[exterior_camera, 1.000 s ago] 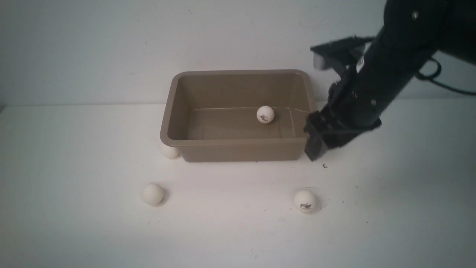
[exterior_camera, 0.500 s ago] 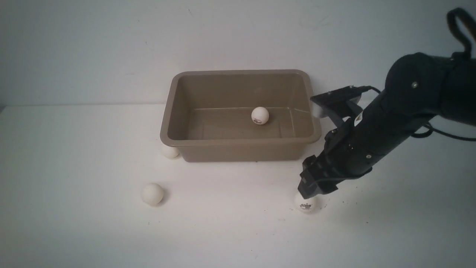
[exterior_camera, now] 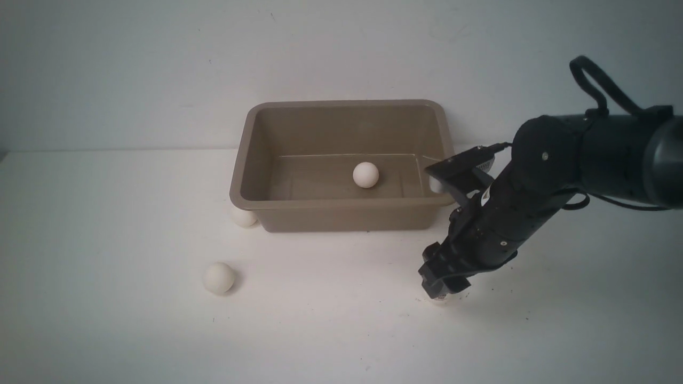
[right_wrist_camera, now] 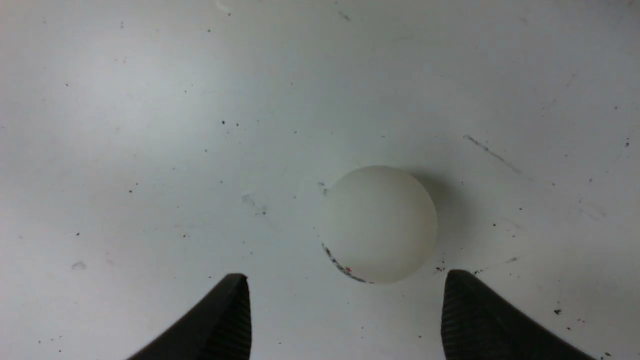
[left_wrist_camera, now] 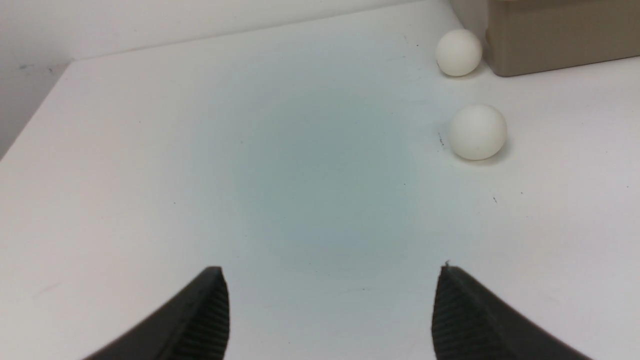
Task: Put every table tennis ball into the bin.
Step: Use the right arm to clamp the table tennis ball closest to it
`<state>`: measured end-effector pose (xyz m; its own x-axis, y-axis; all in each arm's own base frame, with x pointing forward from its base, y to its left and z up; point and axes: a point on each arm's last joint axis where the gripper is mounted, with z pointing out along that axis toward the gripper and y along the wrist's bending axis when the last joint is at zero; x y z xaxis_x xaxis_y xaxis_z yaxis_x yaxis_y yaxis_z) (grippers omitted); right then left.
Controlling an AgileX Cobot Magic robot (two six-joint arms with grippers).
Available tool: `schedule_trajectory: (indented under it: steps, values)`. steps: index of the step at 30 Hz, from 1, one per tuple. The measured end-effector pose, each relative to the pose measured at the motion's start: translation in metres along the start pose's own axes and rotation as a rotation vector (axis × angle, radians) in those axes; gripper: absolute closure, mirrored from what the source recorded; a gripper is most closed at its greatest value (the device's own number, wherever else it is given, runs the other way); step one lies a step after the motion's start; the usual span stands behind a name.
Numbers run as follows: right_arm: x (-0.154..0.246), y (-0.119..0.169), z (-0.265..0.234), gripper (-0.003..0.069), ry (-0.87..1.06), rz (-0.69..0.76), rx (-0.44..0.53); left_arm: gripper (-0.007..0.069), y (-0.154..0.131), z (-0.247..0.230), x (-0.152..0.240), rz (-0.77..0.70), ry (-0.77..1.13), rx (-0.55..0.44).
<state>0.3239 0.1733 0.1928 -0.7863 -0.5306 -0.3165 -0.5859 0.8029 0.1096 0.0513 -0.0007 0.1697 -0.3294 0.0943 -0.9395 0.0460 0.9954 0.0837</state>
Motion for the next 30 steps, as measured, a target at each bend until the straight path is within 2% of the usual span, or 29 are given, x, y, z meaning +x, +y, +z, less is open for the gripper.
schedule_trajectory:
  steps: [12, 22, 30]
  values:
    - [-0.003, -0.005, 0.019, 0.0197, 0.0, 0.0, 0.017, 0.0133, 0.0, 0.0, 0.0, 0.0, 0.0, 0.0]
    - [-0.017, -0.006, 0.016, 0.0197, -0.036, -0.006, 0.021, 0.0133, 0.0, 0.0, 0.0, 0.0, 0.0, 0.0]
    - [-0.015, -0.004, 0.035, 0.0197, 0.031, -0.005, 0.004, 0.0133, 0.0, 0.0, 0.0, 0.0, 0.0, 0.0]
